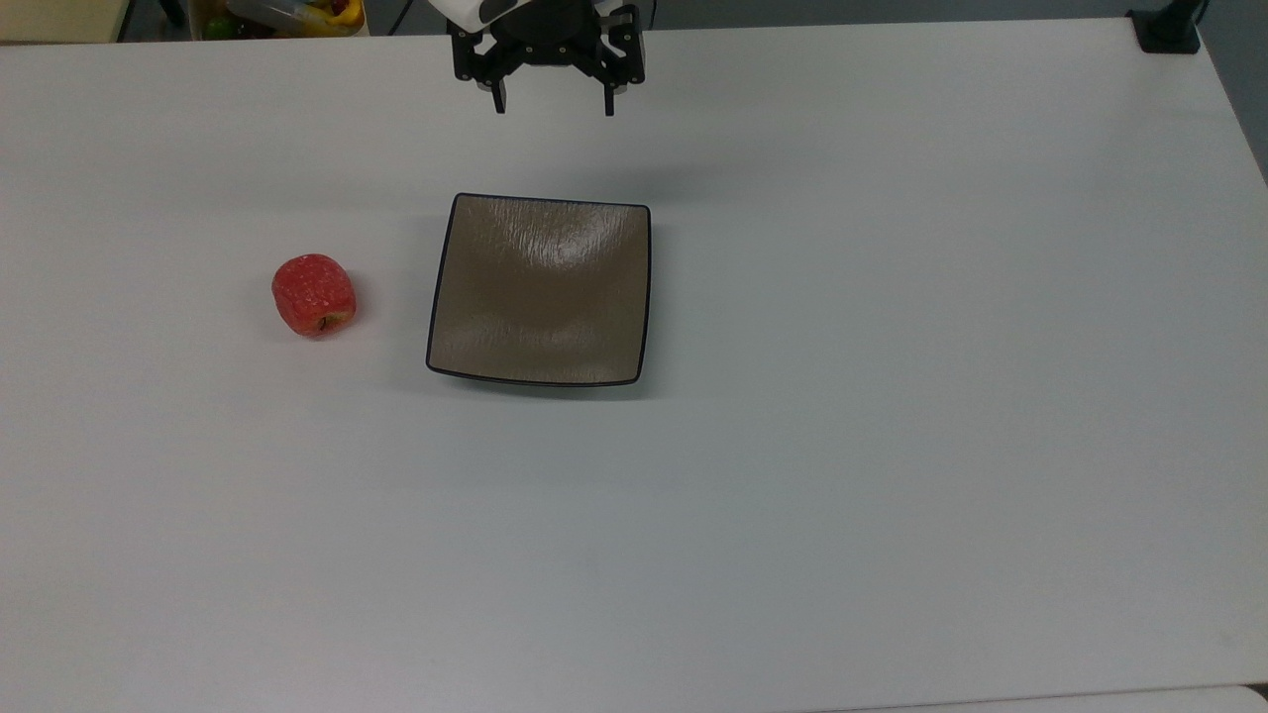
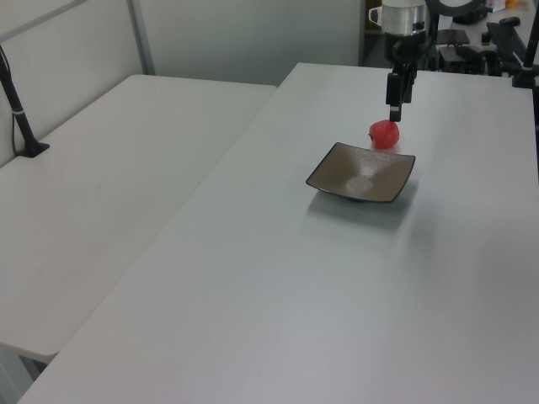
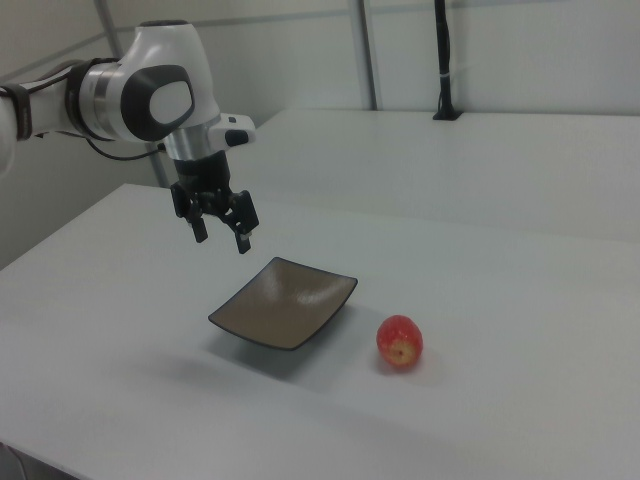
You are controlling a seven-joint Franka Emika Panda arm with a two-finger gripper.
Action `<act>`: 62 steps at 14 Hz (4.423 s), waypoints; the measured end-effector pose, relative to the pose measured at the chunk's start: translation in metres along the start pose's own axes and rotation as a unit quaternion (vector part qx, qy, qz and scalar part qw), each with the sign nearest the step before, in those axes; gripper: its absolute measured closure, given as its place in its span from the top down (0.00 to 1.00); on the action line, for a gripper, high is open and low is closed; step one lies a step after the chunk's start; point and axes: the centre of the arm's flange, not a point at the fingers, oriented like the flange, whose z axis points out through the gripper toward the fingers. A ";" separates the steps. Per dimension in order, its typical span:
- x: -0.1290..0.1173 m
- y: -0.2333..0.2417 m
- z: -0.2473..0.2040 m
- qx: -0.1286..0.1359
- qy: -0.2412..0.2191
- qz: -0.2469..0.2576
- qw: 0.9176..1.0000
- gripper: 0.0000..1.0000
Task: Apples placed on a ceramic plate
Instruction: 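Move the open gripper over the red apple and lower it, then close the gripper on the red apple and lift it, then carry the apple over the brown plate and lower it onto the plate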
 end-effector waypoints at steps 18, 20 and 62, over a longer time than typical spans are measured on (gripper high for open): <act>0.030 0.145 0.041 -0.061 0.043 -0.045 0.996 1.00; 0.037 0.166 0.059 -0.076 0.045 -0.053 0.995 1.00; 0.076 0.102 0.055 -0.092 0.071 -0.142 0.983 0.69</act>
